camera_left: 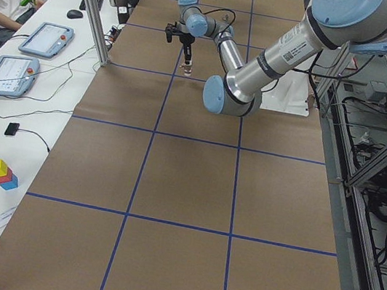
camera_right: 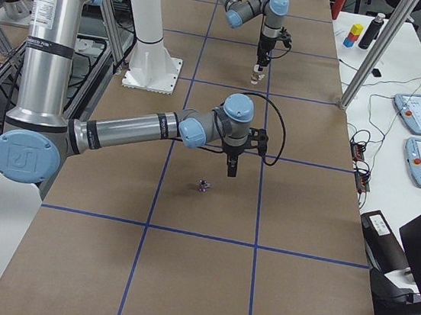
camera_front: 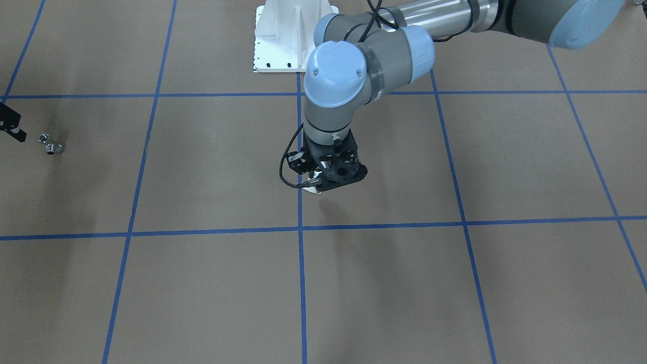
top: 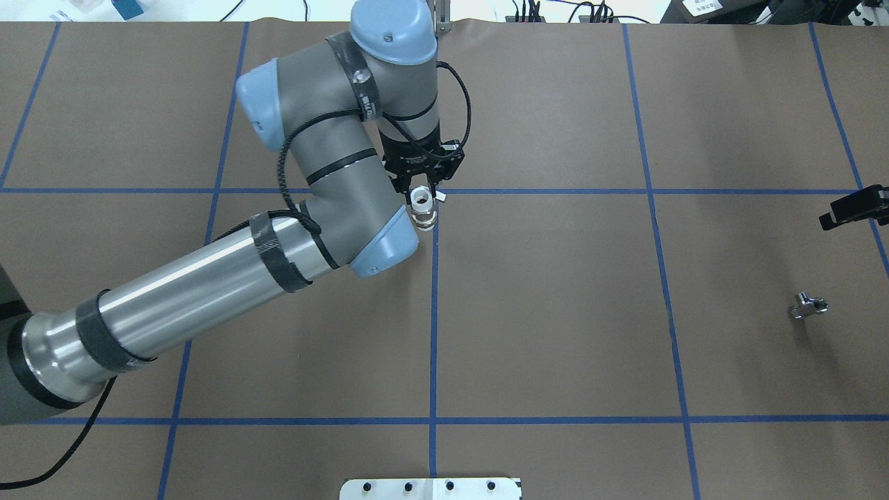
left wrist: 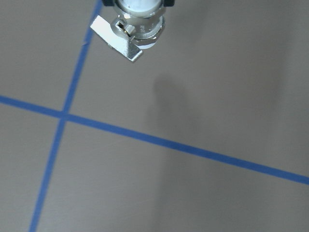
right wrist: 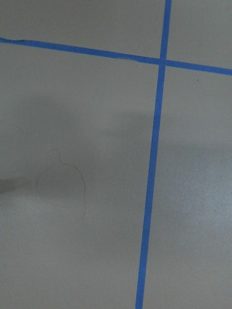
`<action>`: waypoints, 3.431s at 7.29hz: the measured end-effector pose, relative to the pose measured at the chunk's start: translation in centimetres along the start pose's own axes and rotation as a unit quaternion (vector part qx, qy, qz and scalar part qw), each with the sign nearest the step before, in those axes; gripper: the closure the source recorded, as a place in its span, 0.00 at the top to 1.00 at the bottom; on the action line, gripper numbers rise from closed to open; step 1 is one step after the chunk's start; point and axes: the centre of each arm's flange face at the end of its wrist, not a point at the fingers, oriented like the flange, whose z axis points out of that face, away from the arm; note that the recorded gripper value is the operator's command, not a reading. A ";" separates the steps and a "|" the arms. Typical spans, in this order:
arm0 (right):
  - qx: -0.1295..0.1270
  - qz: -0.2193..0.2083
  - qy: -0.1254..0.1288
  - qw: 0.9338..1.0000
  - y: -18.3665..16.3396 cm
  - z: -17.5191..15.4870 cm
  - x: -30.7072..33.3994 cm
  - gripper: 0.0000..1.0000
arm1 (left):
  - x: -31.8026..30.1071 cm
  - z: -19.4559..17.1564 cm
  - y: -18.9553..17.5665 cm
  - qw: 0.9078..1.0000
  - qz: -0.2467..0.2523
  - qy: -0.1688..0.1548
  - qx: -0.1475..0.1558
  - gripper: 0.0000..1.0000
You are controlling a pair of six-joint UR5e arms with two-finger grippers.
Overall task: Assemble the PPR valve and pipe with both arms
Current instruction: 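Carry the valve with the left gripper to the table center, then set the valve upright, open the left gripper and withdraw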
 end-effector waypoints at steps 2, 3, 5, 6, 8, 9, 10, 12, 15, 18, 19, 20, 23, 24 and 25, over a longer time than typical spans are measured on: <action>0.000 0.000 0.000 1.000 0.0 0.0 0.0 1.00 | 1.8 1.0 0.2 1.000 0.004 0.002 0.004 0.00; 0.000 0.000 0.000 1.000 0.0 0.0 0.0 1.00 | 1.9 1.3 0.2 1.000 0.008 0.001 0.009 0.00; 0.000 0.000 0.000 1.000 0.1 -0.1 0.0 1.00 | 1.5 2.0 -0.3 0.999 0.027 -0.007 0.019 0.00; 0.000 -0.001 -0.001 1.000 0.1 -0.1 -0.1 1.00 | 1.3 2.3 -0.4 0.999 0.031 -0.010 0.020 0.00; 0.000 -0.001 -0.001 1.000 0.2 -0.1 -0.1 1.00 | 1.2 2.4 -0.5 0.999 0.034 -0.012 0.021 0.09; 0.000 0.000 -0.001 1.000 0.2 -0.1 0.0 1.00 | 1.1 2.5 -0.5 0.999 0.034 -0.013 0.020 0.22; 0.000 0.000 -0.001 1.000 0.2 -0.1 0.0 1.00 | 1.1 2.7 -0.4 0.999 0.033 -0.014 0.020 0.29; 0.000 0.000 -0.001 1.000 0.2 -0.1 0.0 1.00 | 0.9 3.2 -0.2 0.999 0.031 -0.016 0.018 0.69; -0.001 0.000 -0.004 1.000 0.3 -0.2 -0.1 1.00 | 0.9 2.9 0.0 0.999 0.035 -0.013 0.018 0.99; 0.000 -0.002 -0.007 1.000 0.3 -0.4 -0.4 1.00 | 1.2 1.3 0.7 0.999 0.040 0.001 0.019 0.99; -0.001 -0.002 -0.009 1.000 0.2 -0.4 -0.5 1.00 | 0.8 0.5 1.2 0.999 0.043 0.010 0.020 1.00; -0.002 -0.001 -0.009 1.000 0.2 -0.3 -0.5 1.00 | -0.8 -0.1 2.0 0.999 0.041 0.021 0.024 1.00; -0.004 0.009 -0.009 1.000 0.3 -0.1 -0.5 1.00 | -3.7 0.7 5.7 0.998 0.044 0.029 0.019 1.00; -0.006 0.012 -0.007 1.000 0.4 0.1 -0.3 1.00 | -5.8 1.7 5.1 0.997 0.068 0.017 0.014 1.00; -0.006 0.014 -0.004 1.000 0.5 0.2 -0.1 1.00 | -9.3 1.9 2.6 0.995 0.095 0.003 0.019 1.00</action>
